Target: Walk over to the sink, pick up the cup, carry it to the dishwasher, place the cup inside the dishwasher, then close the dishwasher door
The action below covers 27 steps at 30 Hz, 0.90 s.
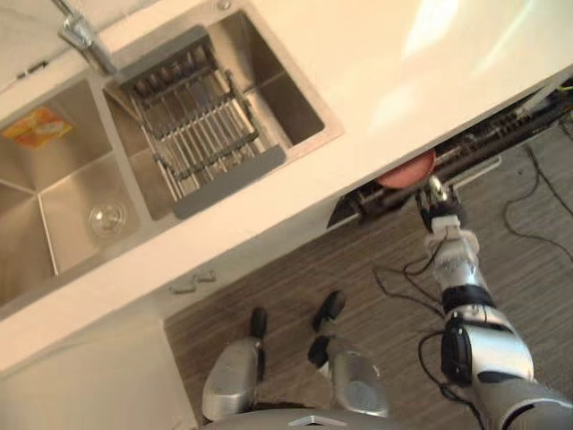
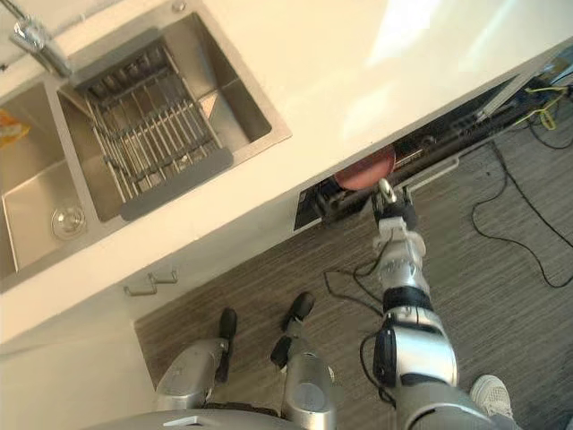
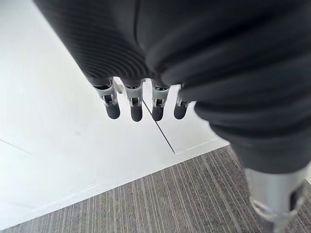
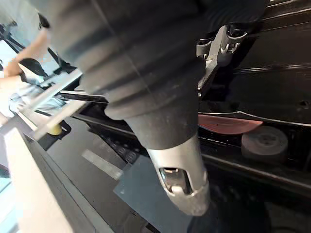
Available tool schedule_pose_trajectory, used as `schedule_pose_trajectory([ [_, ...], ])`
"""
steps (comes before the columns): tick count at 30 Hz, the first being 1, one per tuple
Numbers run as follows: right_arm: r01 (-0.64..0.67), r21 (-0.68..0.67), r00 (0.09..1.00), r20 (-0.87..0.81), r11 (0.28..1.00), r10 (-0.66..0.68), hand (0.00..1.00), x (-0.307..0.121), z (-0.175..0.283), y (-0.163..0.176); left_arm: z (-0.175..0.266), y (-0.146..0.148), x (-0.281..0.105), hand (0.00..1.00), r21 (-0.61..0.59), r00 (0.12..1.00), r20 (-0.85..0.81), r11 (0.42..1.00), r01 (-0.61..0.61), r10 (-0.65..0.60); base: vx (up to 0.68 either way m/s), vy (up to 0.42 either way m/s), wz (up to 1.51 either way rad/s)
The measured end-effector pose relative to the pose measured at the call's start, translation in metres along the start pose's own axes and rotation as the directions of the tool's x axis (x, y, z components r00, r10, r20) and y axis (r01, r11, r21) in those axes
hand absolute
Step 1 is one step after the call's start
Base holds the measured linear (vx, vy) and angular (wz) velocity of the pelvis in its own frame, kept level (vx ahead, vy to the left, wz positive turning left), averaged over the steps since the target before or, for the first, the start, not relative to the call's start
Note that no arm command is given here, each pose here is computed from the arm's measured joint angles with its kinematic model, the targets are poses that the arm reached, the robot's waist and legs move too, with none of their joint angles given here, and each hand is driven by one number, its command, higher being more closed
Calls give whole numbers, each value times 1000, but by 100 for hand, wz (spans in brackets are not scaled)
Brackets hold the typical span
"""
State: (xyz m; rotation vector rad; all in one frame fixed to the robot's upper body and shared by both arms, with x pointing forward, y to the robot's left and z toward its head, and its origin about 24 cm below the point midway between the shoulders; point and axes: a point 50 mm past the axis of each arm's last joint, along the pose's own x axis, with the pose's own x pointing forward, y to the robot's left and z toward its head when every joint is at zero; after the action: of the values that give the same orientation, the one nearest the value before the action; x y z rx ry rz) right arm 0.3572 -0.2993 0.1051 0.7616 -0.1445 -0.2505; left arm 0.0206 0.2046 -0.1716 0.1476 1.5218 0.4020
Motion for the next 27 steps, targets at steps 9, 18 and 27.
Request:
schedule_pose_trajectory([
  [9,-68,-40,997,30,997,69,0,17,22,32,37,0,-3,0,17,992,126,1000,-22,20,23,28,5],
  [18,-120,-294,990,-106,948,92,0,-2,-14,10,36,2,-1,0,52,992,127,999,15,-21,21,20,-2],
  [27,-122,-445,796,-578,887,-180,0,-169,-166,-95,43,-17,-5,0,-347,937,187,873,343,-294,97,87,-5],
])
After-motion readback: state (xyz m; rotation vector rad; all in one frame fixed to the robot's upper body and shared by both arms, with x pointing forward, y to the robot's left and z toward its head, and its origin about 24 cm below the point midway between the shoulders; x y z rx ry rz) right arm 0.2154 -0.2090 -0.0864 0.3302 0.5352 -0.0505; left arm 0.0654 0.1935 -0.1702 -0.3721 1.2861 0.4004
